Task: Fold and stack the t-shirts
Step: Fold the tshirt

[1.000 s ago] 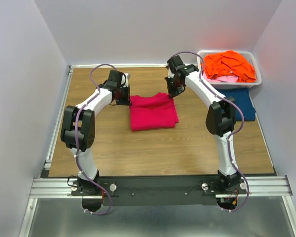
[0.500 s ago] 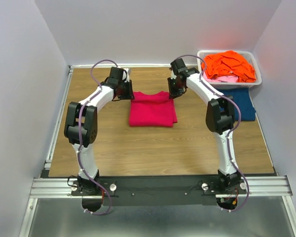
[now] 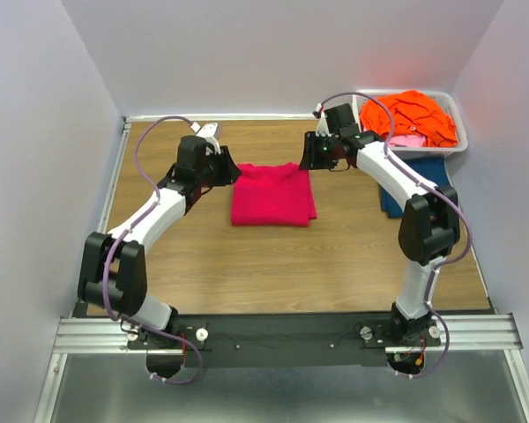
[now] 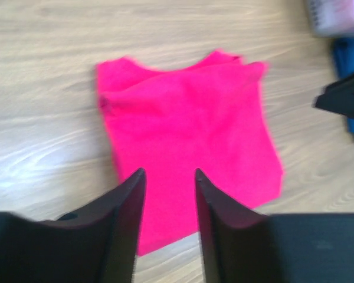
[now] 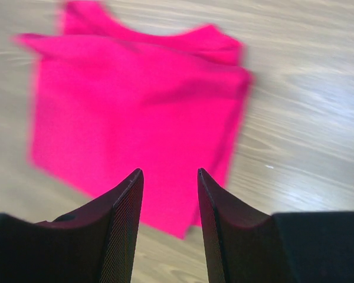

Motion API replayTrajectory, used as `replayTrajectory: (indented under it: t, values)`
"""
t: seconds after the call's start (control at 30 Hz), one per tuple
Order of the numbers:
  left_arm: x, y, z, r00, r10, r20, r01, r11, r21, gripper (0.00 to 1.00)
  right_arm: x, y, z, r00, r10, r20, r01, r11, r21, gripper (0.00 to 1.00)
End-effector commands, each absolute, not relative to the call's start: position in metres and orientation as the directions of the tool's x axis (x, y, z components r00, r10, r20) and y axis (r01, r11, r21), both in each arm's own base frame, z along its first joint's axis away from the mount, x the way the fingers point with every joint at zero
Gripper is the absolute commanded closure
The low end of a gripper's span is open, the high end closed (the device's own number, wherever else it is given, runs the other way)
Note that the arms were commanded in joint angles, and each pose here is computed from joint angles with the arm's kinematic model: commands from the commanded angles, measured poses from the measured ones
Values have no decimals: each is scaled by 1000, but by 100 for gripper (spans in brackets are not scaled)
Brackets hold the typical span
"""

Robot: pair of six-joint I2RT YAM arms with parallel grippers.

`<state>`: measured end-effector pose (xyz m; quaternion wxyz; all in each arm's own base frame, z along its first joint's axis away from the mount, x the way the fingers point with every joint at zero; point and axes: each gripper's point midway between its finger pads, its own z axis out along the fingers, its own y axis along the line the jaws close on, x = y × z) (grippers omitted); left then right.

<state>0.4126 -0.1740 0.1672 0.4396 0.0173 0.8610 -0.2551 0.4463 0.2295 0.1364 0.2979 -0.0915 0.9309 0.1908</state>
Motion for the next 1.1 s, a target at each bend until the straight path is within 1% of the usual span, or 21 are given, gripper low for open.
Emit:
replayTrajectory:
  t: [0.0, 0.07, 0.13, 0.17, 0.2, 0.23, 0.3, 0.33, 0.4, 0.43, 0.47, 0.5, 0.57, 0.63, 0.77, 0.87, 0.93, 0.97, 1.0, 1.03, 1.07]
  values:
    - [402, -199, 164, -590, -208, -780, 322, 825, -464, 62, 435, 269, 148, -783, -50, -620, -431, 762, 483, 52]
    - [405, -208, 155, -616, -214, -758, 329, 804, -495, 67, 432, 280, 144, -786, -45, -617, -458, 713, 532, 52]
    - [418, -213, 147, -616, -227, -754, 331, 794, -509, 79, 439, 287, 140, -788, -18, -615, -468, 666, 581, 52]
    - [428, -218, 156, -601, -236, -764, 346, 785, -515, 80, 442, 290, 140, -792, -5, -610, -469, 644, 604, 53]
    - [437, -221, 140, -624, -230, -747, 332, 787, -520, 83, 450, 295, 129, -806, 13, -592, -458, 621, 636, 53]
    - [453, -224, 151, -604, -240, -760, 344, 781, -521, 87, 454, 298, 135, -808, 15, -589, -476, 574, 667, 53]
    - [468, -226, 143, -625, -255, -738, 329, 771, -545, 89, 464, 302, 126, -820, 15, -573, -473, 547, 691, 54]
    - [476, -226, 122, -652, -259, -712, 302, 773, -557, 89, 470, 302, 103, -842, 14, -539, -445, 547, 709, 55]
    - [496, -227, 122, -643, -285, -711, 297, 763, -574, 91, 487, 302, 101, -837, 31, -547, -448, 536, 716, 55]
    - [503, -226, 100, -669, -285, -687, 269, 769, -581, 92, 495, 296, 80, -853, 40, -521, -416, 550, 724, 55]
    - [513, -227, 103, -662, -294, -689, 274, 760, -589, 92, 500, 295, 73, -857, 48, -513, -406, 551, 729, 55]
    - [519, -221, 83, -687, -314, -655, 231, 761, -606, 92, 510, 294, 72, -853, 65, -517, -401, 553, 730, 55]
    - [532, -215, 79, -686, -339, -643, 208, 756, -620, 92, 523, 282, 51, -863, 97, -496, -354, 587, 729, 55]
    - [537, -209, 62, -706, -359, -611, 170, 752, -637, 92, 534, 275, 48, -853, 122, -507, -341, 605, 720, 55]
    - [548, -193, 57, -694, -374, -616, 144, 766, -627, 91, 546, 263, 60, -825, 150, -545, -340, 638, 691, 54]
    - [549, -186, 67, -679, -379, -629, 148, 768, -622, 88, 543, 265, 77, -811, 150, -565, -362, 629, 687, 54]
    - [545, -183, 88, -645, -384, -661, 171, 770, -614, 79, 538, 264, 96, -798, 159, -581, -378, 619, 688, 53]
    - [542, -182, 95, -634, -384, -671, 185, 768, -614, 72, 535, 263, 103, -794, 165, -585, -383, 612, 692, 53]
    - [541, -183, 108, -606, -390, -693, 210, 762, -613, 58, 533, 265, 110, -787, 177, -591, -390, 600, 698, 53]
    - [538, -182, 128, -579, -401, -710, 231, 755, -614, 53, 530, 266, 128, -772, 190, -606, -407, 585, 701, 53]
    - [529, -181, 123, -589, -403, -700, 224, 751, -621, 49, 526, 268, 133, -769, 200, -608, -417, 563, 713, 53]
